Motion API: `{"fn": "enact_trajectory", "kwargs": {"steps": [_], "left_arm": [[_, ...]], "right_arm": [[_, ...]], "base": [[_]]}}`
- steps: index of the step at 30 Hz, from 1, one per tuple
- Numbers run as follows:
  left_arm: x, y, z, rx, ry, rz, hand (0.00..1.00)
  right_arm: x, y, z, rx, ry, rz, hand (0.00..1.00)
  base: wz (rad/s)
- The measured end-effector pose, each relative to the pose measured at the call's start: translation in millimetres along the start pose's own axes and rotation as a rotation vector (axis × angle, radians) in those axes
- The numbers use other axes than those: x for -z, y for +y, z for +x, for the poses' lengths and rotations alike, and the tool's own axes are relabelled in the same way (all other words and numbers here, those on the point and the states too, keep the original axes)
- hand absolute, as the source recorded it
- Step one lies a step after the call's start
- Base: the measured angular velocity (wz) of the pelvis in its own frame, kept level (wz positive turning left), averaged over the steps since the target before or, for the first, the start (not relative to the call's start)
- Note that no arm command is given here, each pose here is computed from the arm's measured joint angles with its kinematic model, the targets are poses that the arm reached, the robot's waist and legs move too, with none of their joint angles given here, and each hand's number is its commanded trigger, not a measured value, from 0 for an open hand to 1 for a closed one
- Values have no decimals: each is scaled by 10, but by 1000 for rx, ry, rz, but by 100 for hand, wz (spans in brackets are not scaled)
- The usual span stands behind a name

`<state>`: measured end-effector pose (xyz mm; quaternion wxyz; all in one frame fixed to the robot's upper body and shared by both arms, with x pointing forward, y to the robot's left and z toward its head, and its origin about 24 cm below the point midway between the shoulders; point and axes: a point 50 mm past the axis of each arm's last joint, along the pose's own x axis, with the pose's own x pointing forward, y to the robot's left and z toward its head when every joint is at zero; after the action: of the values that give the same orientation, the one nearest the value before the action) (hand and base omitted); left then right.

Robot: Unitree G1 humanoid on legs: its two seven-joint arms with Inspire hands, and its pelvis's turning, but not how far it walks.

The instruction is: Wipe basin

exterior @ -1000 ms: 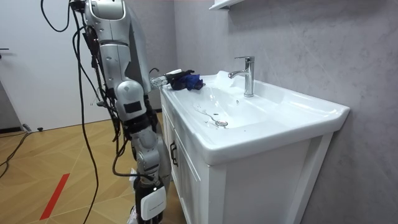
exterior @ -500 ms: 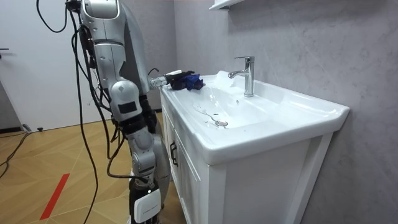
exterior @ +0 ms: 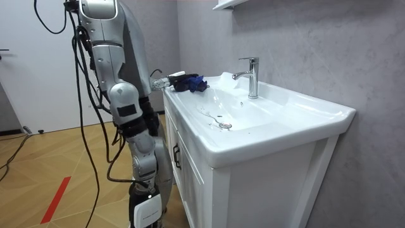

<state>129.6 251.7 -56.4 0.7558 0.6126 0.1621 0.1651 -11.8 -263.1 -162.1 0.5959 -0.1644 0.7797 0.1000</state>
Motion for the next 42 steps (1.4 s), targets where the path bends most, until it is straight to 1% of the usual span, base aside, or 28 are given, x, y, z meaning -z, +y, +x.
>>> {"fn": "enact_trajectory", "kwargs": {"steps": [4,6,9,12,31,40,42], "left_arm": [[55,8,51,-18,1,104,100],[65,20,120,-32,-6,168,100],[69,30,177,-47,4,210,100],[88,32,175,-55,13,242,100],[108,25,164,-60,52,260,100],[47,34,190,-67,59,228,100],[-3,63,218,-71,64,193,100]], "right_arm": [[-3,-1,-2,2,1,2,0],[-12,-8,-6,4,-1,3,0],[-17,-12,-8,6,2,4,0],[-19,-14,-9,6,1,4,0],[-84,-39,-25,16,-17,3,0],[-255,-78,-65,29,-93,-7,0],[-296,-77,-72,35,-119,2,0]], "base": [[-7],[-5],[-5],[-12],[-2],[0],[6]]}}
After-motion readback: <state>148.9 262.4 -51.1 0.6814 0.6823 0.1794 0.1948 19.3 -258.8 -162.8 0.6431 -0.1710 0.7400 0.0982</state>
